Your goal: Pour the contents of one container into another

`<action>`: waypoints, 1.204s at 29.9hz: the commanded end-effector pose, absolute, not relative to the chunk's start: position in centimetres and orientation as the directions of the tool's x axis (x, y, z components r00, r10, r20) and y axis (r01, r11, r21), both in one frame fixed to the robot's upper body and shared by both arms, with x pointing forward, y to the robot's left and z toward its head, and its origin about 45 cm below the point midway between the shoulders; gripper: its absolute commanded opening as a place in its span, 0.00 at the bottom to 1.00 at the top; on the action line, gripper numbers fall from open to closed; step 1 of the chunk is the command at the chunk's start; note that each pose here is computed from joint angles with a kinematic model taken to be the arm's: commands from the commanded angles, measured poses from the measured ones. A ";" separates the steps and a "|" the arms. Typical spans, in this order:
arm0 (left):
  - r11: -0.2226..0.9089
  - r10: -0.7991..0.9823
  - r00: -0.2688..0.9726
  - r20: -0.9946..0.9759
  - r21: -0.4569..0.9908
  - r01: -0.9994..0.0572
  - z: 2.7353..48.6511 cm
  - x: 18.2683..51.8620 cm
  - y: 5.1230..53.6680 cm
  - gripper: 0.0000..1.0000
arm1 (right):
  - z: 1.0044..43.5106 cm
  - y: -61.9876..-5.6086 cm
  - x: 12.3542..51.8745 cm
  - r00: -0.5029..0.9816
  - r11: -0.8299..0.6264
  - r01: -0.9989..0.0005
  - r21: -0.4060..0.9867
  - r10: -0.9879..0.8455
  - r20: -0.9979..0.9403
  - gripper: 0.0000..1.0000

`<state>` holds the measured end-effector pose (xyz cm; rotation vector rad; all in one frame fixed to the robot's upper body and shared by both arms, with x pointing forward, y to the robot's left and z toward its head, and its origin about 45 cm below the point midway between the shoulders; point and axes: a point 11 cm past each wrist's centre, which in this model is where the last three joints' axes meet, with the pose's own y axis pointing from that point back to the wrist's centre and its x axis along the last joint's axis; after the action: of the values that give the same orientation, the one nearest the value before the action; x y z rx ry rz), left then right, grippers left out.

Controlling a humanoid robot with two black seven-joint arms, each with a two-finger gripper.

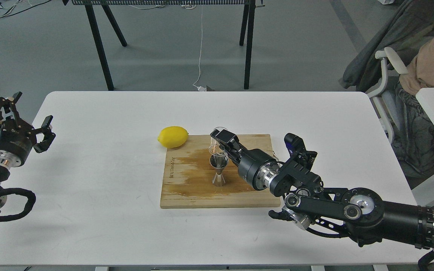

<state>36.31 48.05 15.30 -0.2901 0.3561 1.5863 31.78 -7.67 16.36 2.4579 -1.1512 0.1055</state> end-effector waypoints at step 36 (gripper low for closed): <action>-0.030 0.917 -0.047 -0.396 0.048 -0.998 15.3 36.3 48.1 0.97 | 16.7 -7.2 31.7 0.704 -0.617 -0.709 0.342 -0.598 0.383 0.37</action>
<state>36.31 48.14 15.37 -0.2913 0.3543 1.5880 31.73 -7.20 16.66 2.4408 -1.0054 0.3131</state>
